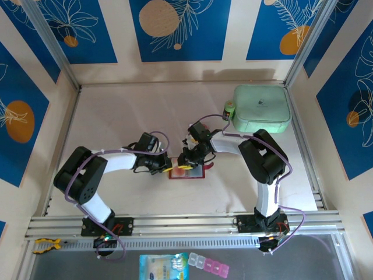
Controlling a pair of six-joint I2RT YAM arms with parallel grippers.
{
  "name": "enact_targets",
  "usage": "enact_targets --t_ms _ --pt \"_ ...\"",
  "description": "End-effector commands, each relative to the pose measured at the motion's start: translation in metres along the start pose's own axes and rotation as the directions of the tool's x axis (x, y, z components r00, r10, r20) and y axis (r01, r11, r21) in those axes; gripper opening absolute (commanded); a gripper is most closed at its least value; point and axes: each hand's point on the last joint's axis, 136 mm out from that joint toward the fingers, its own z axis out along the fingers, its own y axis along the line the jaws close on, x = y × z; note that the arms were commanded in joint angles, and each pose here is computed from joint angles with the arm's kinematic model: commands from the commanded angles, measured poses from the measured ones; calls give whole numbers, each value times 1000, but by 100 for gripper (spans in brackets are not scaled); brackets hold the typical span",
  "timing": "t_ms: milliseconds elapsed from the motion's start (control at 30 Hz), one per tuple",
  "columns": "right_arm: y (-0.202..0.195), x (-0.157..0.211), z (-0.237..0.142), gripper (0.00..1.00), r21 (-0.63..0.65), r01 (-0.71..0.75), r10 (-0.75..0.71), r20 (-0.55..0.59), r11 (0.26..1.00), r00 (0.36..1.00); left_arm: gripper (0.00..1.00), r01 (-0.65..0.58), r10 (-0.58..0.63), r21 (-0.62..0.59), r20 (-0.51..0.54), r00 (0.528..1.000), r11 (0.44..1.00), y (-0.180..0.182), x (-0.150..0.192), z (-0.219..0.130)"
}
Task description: Take the credit cards out of the card holder
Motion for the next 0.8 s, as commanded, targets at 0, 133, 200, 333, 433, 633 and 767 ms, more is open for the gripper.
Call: enact_targets --t_ms 0,133,200,333,433,633,767 --pt "-1 4 4 23 13 -13 14 -29 1000 999 0 35 -36 -30 -21 999 999 11 8 -1" --pt "-15 6 1 23 85 -29 31 -24 996 999 0 30 -31 -31 -25 999 999 10 7 -2" --pt "-19 6 -2 23 116 -23 25 -20 993 999 0 28 -29 -36 -24 999 999 10 7 -2" --pt "-23 6 -8 23 148 -11 13 -11 989 1000 0 31 -32 -43 -24 999 999 12 8 -2" --pt "-22 5 -11 23 155 2 -1 -8 988 1000 0 31 -32 -42 -22 999 999 12 7 -2" --pt "-15 5 -17 23 152 43 -44 4 988 999 0 28 -29 -44 -18 999 999 10 7 -5" --pt "-6 4 -22 23 131 74 -77 17 989 997 0 16 -16 -36 -11 1000 999 4 4 -9"
